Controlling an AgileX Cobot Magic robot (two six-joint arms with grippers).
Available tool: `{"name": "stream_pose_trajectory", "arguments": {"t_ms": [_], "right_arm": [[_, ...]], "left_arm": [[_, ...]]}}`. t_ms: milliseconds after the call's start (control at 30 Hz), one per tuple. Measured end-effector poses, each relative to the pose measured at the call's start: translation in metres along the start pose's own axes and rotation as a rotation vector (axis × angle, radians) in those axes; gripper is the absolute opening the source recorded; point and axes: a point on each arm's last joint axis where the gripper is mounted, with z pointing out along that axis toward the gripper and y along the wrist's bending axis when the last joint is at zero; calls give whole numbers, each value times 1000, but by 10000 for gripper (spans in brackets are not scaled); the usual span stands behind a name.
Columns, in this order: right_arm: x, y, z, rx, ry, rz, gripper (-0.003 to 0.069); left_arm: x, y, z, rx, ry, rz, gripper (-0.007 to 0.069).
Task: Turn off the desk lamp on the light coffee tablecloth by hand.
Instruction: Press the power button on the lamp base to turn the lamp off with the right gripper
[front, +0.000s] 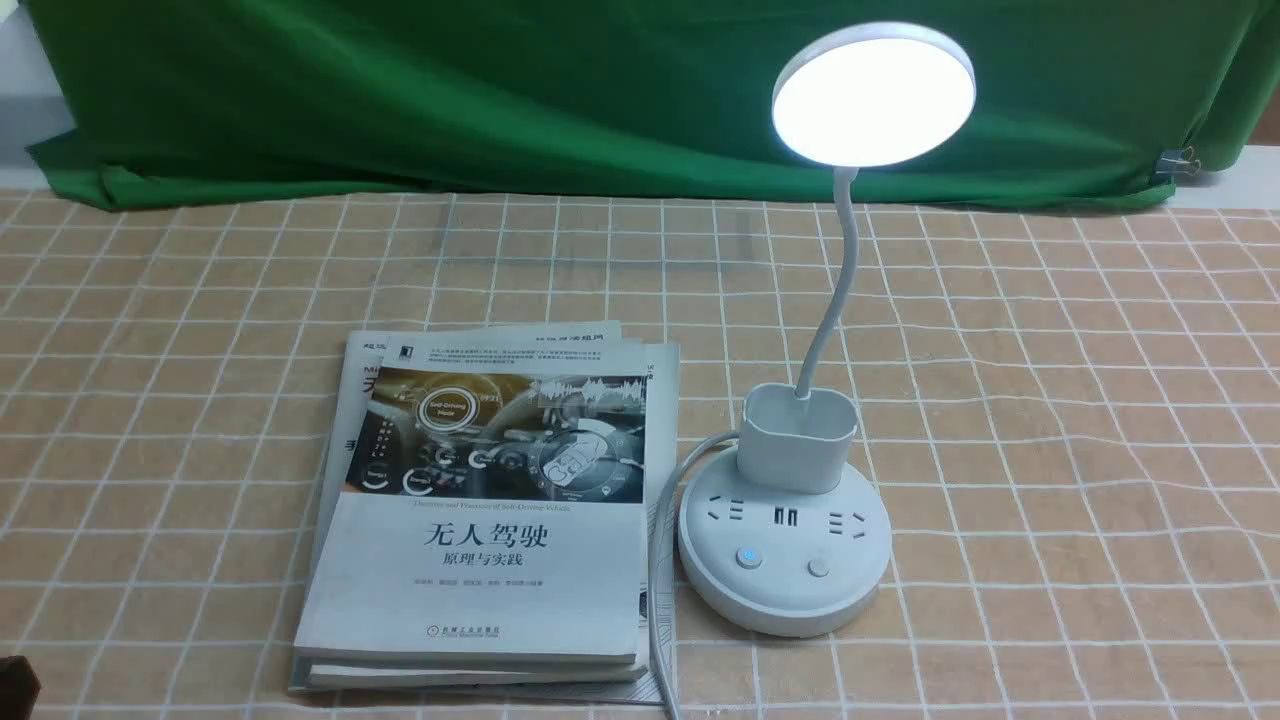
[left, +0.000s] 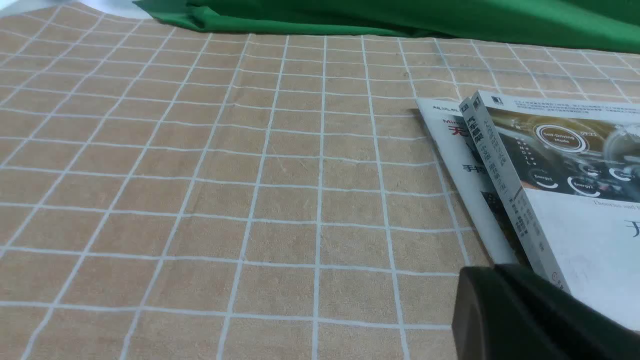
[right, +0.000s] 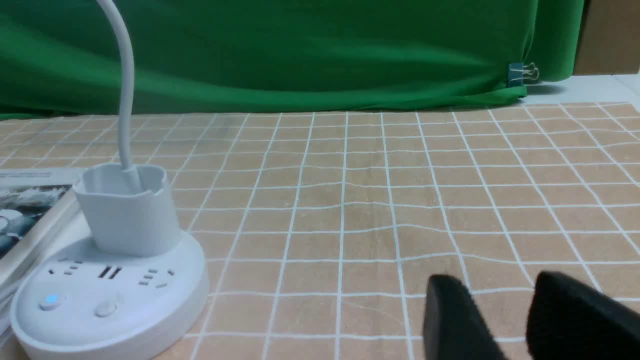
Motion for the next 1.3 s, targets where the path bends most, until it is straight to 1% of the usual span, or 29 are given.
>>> {"name": "stream_pose_trajectory", "arguments": {"t_ms": [1200,1300], "right_arm": [[-2,0,0,-1,-18,-1,242],[-4,1,0,-8,-46,65,242]], "left_arm": [[0,0,0,0,0,0,5],[0,0,0,0,0,0,5]]}}
